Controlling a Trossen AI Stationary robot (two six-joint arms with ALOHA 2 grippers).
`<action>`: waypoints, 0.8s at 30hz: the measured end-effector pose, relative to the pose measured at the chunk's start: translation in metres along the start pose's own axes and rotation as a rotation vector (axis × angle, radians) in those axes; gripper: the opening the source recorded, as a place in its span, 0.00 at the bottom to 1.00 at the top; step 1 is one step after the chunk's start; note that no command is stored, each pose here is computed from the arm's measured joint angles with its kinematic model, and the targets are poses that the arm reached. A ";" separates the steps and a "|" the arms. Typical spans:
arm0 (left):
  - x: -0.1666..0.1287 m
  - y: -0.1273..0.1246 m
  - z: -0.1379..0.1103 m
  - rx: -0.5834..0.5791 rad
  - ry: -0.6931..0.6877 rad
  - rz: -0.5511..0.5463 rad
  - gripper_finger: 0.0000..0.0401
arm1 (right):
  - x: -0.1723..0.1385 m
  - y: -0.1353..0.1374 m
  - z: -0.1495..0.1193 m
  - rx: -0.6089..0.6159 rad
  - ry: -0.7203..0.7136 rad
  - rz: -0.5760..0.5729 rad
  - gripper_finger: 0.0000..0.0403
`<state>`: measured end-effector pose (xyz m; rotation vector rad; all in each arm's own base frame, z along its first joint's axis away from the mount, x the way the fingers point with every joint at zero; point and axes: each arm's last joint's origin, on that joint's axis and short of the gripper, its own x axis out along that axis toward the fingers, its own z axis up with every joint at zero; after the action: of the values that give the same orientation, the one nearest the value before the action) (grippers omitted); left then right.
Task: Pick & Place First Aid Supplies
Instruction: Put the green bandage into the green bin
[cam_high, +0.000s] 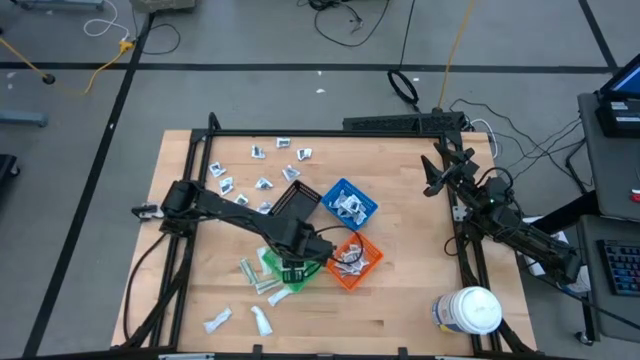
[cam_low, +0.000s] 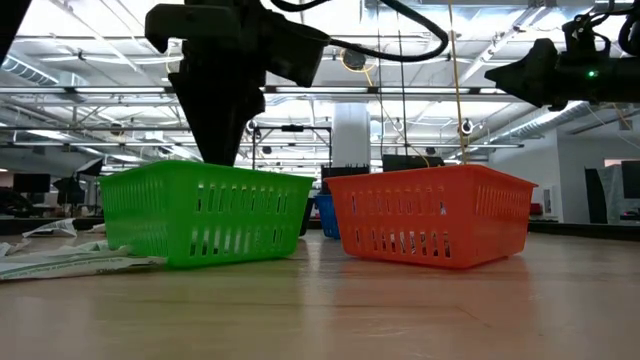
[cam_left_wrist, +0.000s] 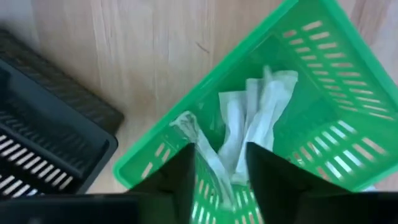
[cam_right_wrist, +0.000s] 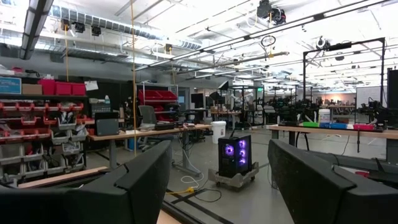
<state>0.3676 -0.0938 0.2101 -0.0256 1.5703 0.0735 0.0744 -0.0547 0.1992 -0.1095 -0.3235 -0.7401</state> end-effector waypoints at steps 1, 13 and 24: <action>0.000 0.000 0.000 -0.001 0.000 0.000 0.41 | 0.000 0.000 0.000 0.000 0.000 0.000 0.65; -0.028 -0.005 -0.016 -0.490 0.008 -0.085 0.61 | 0.000 0.000 0.000 0.000 0.000 0.000 0.65; -0.022 -0.058 -0.049 -0.697 0.073 -0.080 0.61 | 0.000 0.000 0.000 0.000 0.000 0.000 0.65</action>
<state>0.3228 -0.1550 0.2301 -0.6414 1.5462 0.5579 0.0744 -0.0547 0.1991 -0.1094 -0.3230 -0.7401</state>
